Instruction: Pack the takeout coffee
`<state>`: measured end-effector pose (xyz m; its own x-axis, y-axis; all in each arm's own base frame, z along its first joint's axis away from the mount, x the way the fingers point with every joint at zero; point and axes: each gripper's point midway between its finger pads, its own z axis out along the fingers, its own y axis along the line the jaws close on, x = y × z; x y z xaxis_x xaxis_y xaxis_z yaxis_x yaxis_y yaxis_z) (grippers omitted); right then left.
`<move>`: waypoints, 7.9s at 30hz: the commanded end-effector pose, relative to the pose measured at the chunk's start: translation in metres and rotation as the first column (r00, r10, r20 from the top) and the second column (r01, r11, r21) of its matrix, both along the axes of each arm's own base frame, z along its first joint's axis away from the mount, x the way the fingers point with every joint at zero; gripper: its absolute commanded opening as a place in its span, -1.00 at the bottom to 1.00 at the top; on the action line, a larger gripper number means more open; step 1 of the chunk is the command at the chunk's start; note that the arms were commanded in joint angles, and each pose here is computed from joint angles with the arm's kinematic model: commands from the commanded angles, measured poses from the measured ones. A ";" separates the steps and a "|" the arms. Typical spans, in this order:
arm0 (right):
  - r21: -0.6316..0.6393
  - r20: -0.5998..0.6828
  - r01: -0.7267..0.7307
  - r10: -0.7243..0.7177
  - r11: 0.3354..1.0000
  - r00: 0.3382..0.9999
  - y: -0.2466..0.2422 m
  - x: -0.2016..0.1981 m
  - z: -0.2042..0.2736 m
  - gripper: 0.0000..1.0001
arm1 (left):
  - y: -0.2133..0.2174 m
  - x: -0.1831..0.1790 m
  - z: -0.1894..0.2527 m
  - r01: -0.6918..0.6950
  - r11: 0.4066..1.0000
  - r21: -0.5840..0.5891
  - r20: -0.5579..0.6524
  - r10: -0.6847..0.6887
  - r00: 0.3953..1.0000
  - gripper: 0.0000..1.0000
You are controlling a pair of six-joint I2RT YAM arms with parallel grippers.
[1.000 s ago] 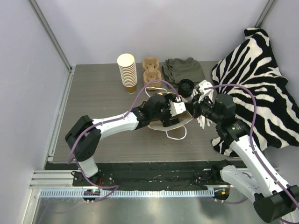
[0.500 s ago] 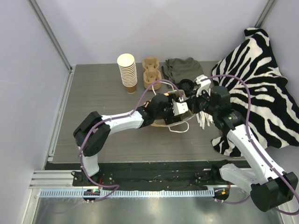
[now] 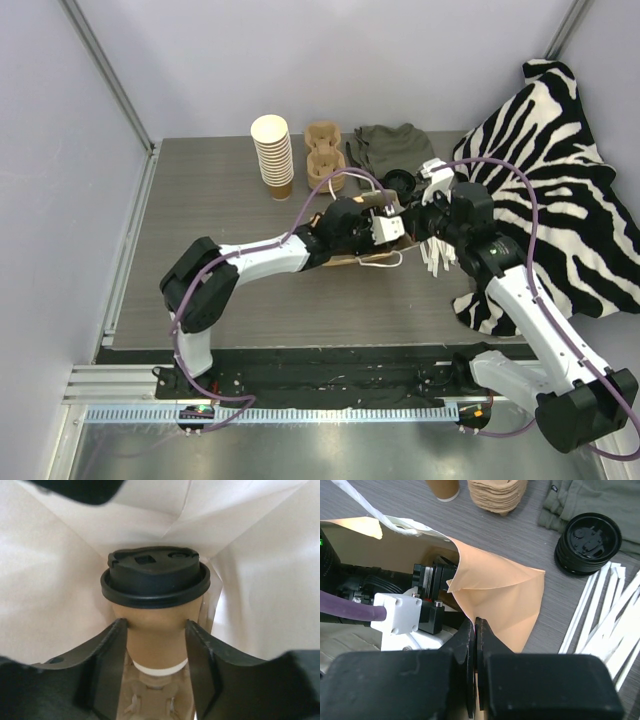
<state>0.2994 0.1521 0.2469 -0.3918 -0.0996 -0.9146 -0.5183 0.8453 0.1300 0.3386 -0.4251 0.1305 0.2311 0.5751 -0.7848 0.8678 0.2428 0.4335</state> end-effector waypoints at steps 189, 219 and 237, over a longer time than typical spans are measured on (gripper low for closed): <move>0.171 0.190 -0.644 0.617 0.746 0.764 0.211 -0.023 0.204 0.24 | 0.224 -0.065 0.274 -0.308 0.807 -0.504 0.078 0.398 0.914 -0.67; -0.302 0.155 -0.686 0.744 0.662 0.650 0.332 0.026 0.035 -0.62 | 0.443 -0.041 0.202 -0.986 0.150 -0.075 -0.568 0.806 0.166 0.96; -0.398 0.075 -0.701 0.783 0.591 0.618 0.361 0.023 -0.091 -0.11 | 0.433 -0.047 0.145 -0.945 0.282 0.168 -0.665 0.739 0.103 0.99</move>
<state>0.3207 0.5113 0.1307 0.1030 -0.5873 -0.8028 -0.9717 0.1132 -0.2075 0.2979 0.0141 0.2733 -0.7472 -0.1779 -0.6403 -0.0590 0.9775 -0.2027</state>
